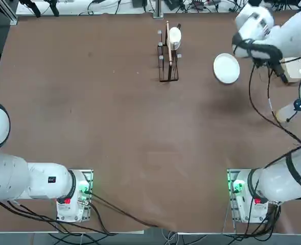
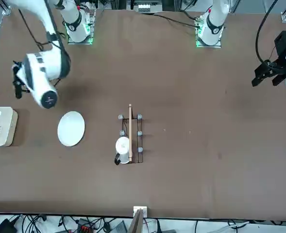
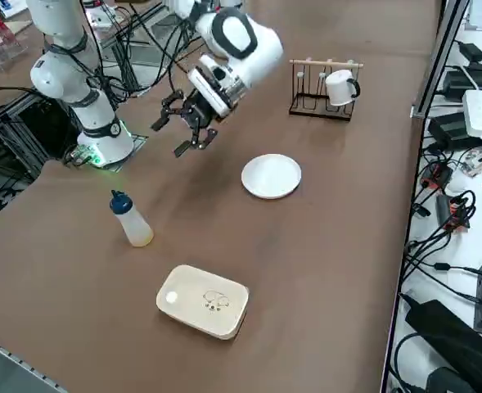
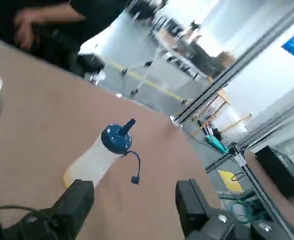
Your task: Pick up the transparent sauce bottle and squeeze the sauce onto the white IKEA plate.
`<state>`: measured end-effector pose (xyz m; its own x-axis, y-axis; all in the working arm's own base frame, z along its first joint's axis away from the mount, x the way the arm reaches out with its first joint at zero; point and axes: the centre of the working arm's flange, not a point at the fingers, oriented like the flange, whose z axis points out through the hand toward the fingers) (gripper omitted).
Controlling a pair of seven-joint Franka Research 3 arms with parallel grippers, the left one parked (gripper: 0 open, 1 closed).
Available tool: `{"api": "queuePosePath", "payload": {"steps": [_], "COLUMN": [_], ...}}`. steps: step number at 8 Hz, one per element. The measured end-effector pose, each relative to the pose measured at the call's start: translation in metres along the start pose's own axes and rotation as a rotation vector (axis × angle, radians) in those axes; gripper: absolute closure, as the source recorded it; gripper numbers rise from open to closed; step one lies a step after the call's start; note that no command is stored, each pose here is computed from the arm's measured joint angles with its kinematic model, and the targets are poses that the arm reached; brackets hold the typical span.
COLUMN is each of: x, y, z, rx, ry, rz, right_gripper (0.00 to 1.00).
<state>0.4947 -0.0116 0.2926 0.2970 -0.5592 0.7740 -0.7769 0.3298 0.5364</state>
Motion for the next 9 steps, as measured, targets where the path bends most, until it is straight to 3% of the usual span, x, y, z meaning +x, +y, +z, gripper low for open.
{"api": "queuePosePath", "payload": {"steps": [3,7,9], "x": [-0.056,-0.096,-0.098], "y": [-0.038,-0.082,-0.086], "z": [0.075,0.146,0.159], "rx": [-0.050,-0.022,-0.027], "ry": [0.206,0.314,0.322], "rz": [0.246,0.424,0.489], "right_gripper": [0.00,0.01,0.01]}}
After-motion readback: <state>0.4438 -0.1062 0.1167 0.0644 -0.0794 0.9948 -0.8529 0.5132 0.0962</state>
